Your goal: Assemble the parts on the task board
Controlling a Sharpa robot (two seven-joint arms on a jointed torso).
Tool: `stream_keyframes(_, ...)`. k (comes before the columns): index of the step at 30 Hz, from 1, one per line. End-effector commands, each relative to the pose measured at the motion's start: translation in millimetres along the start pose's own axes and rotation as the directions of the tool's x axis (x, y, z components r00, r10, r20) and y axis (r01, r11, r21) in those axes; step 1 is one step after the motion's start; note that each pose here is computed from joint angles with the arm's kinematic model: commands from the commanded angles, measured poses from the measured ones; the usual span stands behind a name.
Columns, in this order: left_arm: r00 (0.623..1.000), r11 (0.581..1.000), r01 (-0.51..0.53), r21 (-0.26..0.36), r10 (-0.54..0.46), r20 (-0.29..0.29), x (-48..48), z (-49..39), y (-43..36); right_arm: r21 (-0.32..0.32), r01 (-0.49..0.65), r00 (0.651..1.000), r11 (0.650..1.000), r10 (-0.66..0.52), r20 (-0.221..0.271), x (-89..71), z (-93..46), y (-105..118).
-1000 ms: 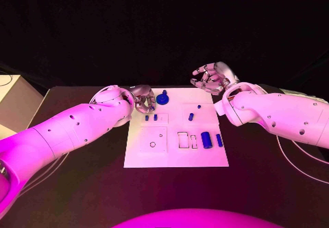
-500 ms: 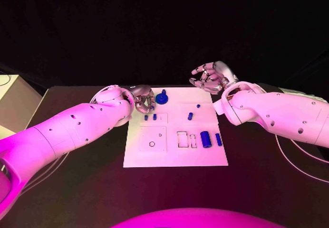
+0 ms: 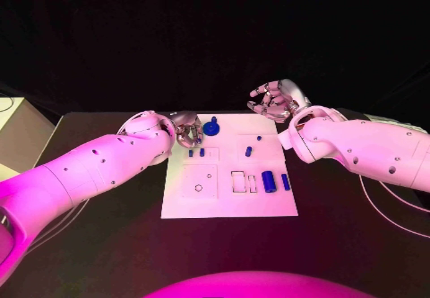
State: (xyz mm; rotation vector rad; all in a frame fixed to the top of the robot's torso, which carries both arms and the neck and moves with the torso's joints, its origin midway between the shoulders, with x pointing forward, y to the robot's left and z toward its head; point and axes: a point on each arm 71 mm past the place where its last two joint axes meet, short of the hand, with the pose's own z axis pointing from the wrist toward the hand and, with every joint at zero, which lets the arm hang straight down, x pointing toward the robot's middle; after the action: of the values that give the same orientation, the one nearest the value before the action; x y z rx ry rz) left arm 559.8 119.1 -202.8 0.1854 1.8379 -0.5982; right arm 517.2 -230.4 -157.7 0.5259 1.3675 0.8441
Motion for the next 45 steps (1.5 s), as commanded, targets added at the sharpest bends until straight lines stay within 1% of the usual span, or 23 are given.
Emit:
stream_keyframes(1, 0.998, 1.000, -0.010, -0.003, 0.010, -0.060, 13.5, -2.0, 0.3, -0.011, 0.001, 1.000, 1.000, -0.001, -0.011, 0.9, -0.1, 0.7)
stream_keyframes(15, 0.999, 1.000, -0.005, -0.006, 0.005, -0.033, 13.8, -4.0, -0.8, -0.008, 0.003, 1.000, 1.000, -0.003, -0.008, -0.6, -0.4, -0.8)
stream_keyframes(30, 1.000, 1.000, -0.007, -0.027, 0.007, -0.013, 12.4, -4.9, 2.3, -0.005, 0.003, 1.000, 1.000, -0.003, -0.008, -0.8, -0.6, -1.7)
stream_keyframes(45, 1.000, 0.998, -0.001, -0.057, 0.002, 0.022, 8.0, -4.0, 11.0, -0.004, 0.003, 1.000, 1.000, -0.003, -0.010, -0.3, -0.8, -2.2)
